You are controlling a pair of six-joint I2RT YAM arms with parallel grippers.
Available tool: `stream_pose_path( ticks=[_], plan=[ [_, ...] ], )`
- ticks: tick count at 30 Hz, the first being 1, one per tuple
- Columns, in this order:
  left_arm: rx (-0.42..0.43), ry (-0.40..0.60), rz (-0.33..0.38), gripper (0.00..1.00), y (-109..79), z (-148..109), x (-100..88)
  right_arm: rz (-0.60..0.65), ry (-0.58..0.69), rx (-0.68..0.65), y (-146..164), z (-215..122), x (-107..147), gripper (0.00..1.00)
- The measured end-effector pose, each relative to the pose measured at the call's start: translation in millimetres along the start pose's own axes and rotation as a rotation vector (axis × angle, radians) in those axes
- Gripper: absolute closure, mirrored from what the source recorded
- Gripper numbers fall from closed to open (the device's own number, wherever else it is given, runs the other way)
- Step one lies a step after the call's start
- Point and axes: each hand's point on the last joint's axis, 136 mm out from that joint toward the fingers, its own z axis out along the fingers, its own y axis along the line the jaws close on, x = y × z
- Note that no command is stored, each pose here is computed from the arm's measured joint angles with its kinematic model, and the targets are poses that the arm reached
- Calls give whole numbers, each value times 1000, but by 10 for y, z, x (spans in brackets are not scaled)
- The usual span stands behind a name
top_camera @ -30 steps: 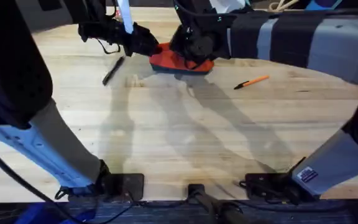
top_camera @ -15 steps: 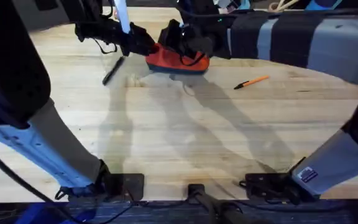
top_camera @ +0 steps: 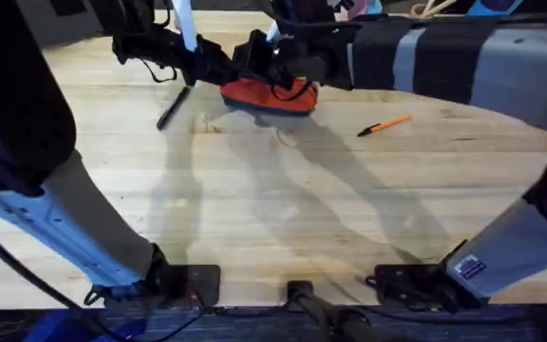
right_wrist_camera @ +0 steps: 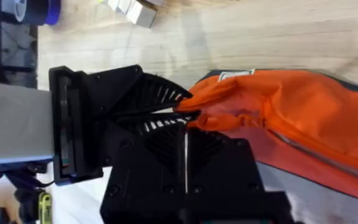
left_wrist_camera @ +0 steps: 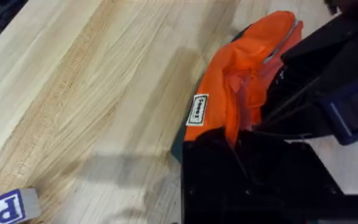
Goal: Unzip the bag, pick up the pens from the table one at a time and place them inside, then zip the bag closed.
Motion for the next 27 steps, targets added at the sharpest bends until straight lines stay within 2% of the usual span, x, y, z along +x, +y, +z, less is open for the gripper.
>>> stream_pose_path(
  ticks=[14, 24, 27],
  plan=[
    [12, -6, 7, 959, -33, 31, -32, -100, -38, 104, -88, -90, 15, 971],
    [43, -38, 20, 959, -105, 76, -121, -58, -49, 172, -473, -11, -163, 971],
    [41, -37, 23, 959, -103, 80, -123, -52, -39, 150, -481, 35, -170, 971]
  ],
)
